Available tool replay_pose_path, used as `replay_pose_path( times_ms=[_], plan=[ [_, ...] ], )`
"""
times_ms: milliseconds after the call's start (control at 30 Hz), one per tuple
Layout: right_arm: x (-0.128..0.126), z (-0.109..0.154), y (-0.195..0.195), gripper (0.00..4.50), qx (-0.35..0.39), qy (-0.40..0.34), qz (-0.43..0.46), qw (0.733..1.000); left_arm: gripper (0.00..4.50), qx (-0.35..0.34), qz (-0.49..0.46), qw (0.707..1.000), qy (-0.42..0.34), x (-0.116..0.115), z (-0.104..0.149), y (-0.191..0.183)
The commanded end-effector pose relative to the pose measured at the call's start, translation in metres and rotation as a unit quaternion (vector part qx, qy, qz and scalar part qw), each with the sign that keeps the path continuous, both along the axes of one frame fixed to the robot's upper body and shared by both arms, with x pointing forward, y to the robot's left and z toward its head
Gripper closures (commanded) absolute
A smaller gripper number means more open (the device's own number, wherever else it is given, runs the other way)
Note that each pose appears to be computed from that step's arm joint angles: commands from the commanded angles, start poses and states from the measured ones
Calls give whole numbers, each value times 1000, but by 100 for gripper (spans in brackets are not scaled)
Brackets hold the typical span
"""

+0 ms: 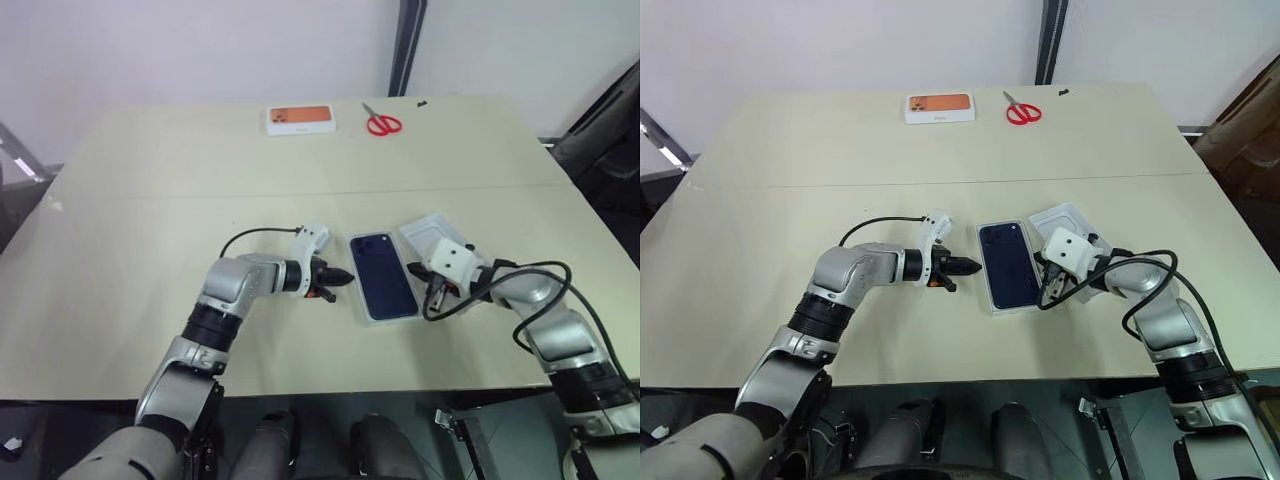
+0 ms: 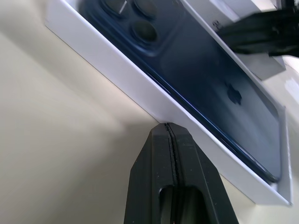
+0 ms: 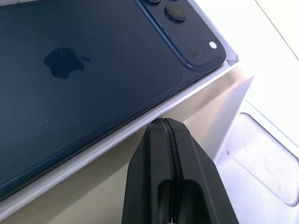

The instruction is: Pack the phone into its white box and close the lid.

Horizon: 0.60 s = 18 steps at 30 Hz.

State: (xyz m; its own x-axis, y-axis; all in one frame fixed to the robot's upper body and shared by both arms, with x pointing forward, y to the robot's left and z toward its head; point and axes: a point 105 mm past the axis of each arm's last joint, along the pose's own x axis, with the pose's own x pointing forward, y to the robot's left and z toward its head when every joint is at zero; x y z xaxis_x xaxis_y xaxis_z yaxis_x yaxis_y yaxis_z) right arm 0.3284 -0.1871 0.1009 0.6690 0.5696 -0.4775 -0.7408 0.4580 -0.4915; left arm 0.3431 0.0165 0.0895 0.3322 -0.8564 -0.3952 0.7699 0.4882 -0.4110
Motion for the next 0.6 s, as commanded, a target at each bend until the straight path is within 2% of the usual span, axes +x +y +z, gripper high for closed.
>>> replay_pose_path(
  times_ms=[33, 300, 600],
  plan=[
    [-6, 14, 6, 450, 8, -22, 21, 1000, 448, -12, -13, 999, -31, 4, 16, -4],
    [-1, 17, 5, 450, 2, -28, 15, 999, 448, -10, -16, 999, -39, 1, 14, -1],
    [-7, 12, 4, 450, -14, -10, 39, 999, 448, 2, 8, 998, -54, 14, 15, 15]
  ],
)
